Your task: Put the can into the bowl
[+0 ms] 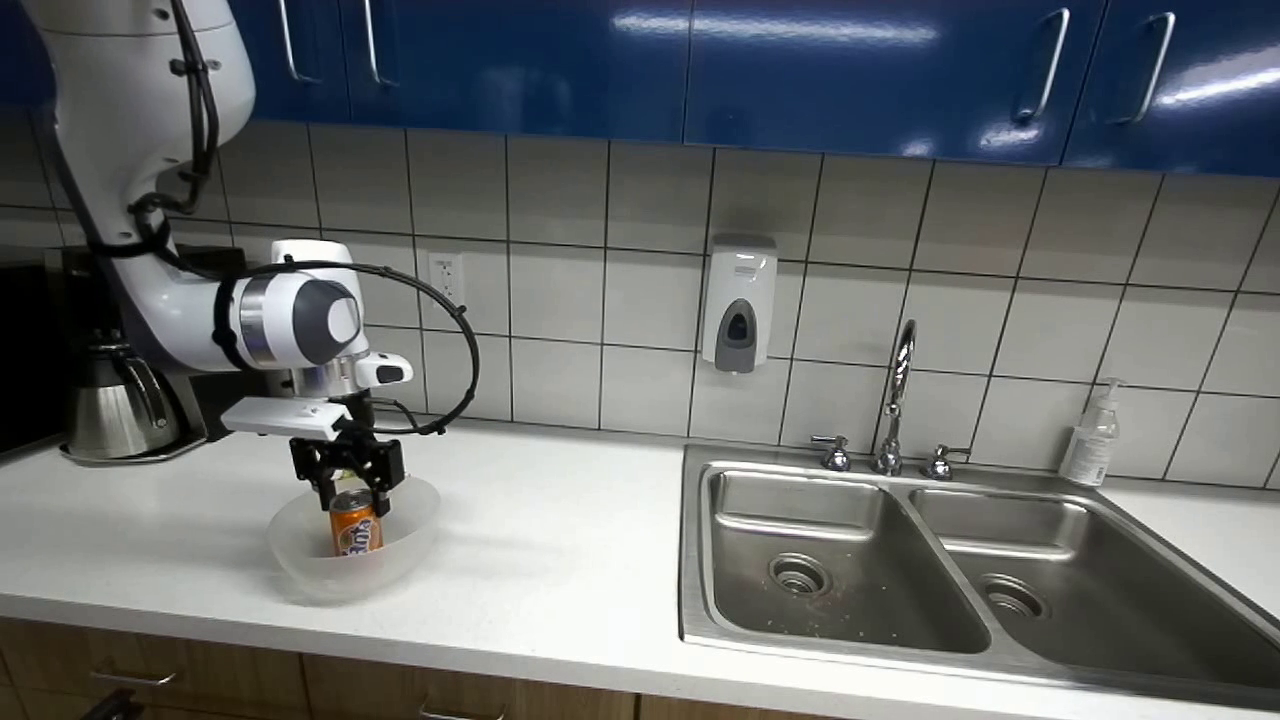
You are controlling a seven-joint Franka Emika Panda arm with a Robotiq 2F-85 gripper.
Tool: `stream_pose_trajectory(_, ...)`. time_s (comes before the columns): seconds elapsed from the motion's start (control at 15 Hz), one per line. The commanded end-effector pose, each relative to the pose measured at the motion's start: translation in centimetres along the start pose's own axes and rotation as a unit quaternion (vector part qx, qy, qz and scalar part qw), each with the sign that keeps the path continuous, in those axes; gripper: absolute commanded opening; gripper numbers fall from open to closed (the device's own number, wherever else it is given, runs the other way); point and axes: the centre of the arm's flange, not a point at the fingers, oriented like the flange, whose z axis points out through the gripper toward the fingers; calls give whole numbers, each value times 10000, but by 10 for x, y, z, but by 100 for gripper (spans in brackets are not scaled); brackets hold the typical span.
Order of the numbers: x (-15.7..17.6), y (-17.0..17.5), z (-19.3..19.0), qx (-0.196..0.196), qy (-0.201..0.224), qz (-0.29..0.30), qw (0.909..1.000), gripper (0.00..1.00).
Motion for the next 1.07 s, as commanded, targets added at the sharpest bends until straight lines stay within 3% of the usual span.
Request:
stream_pose_trajectory(0.0,8,-1,-8,-23,-63,0,10000,100)
stream_pose_trajectory(0.67,-3,11,-55,-17,15,221,9998,100)
stream_pose_trajectory(1.0,-26,14,-68,85,60,321,9994,100)
